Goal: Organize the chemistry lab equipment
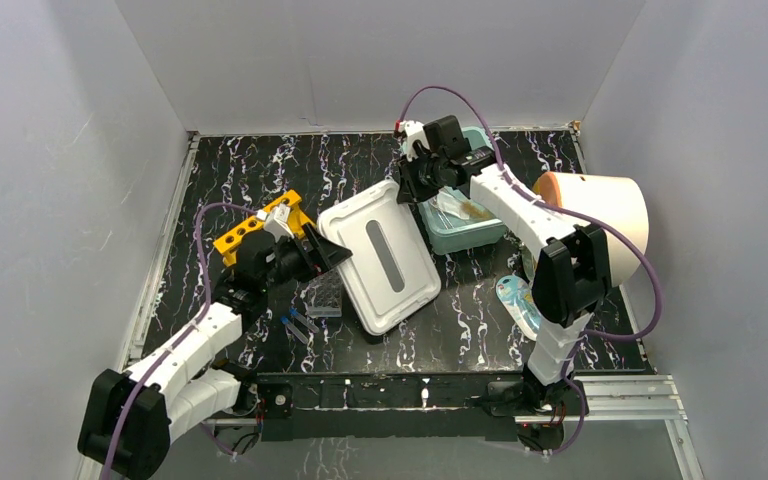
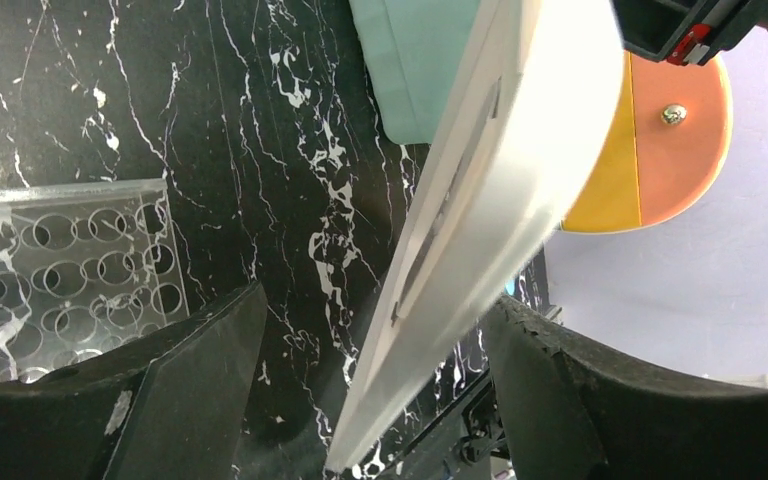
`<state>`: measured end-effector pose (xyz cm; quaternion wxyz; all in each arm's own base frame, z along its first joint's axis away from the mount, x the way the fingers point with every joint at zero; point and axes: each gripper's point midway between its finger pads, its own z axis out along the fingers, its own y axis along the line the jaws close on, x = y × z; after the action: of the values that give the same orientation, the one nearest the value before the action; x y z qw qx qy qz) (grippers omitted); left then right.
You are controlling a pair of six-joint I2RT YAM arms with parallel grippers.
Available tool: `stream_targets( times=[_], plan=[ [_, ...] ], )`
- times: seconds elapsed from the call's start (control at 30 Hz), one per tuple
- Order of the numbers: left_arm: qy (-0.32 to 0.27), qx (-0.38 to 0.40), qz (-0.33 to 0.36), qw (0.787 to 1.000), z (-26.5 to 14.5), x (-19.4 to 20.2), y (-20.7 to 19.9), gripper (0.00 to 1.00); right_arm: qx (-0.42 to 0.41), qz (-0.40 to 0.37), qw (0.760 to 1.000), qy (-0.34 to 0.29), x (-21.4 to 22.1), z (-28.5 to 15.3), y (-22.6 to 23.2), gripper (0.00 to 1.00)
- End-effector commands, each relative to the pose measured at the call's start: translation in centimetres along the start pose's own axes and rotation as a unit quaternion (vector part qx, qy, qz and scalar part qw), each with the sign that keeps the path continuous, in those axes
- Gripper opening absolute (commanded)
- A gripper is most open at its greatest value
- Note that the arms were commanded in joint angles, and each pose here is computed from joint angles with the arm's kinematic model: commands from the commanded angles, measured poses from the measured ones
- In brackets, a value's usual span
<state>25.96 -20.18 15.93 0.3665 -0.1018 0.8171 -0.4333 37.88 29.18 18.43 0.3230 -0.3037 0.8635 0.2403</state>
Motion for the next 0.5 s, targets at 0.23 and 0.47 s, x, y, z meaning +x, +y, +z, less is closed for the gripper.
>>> stream_targets(
  times=[0.23,0.47],
  plan=[
    [0.006,0.141,0.064,0.988,-0.3,0.4,-4.3,0.51,-0.061,0.068,0.994,-0.06,-4.9,-0.7,0.6,0.09],
    [0.007,0.153,0.074,0.985,-0.9,0.3,-5.1,0.09,-0.084,0.092,0.99,-0.073,-6.3,-0.8,0.5,0.11]
  ],
)
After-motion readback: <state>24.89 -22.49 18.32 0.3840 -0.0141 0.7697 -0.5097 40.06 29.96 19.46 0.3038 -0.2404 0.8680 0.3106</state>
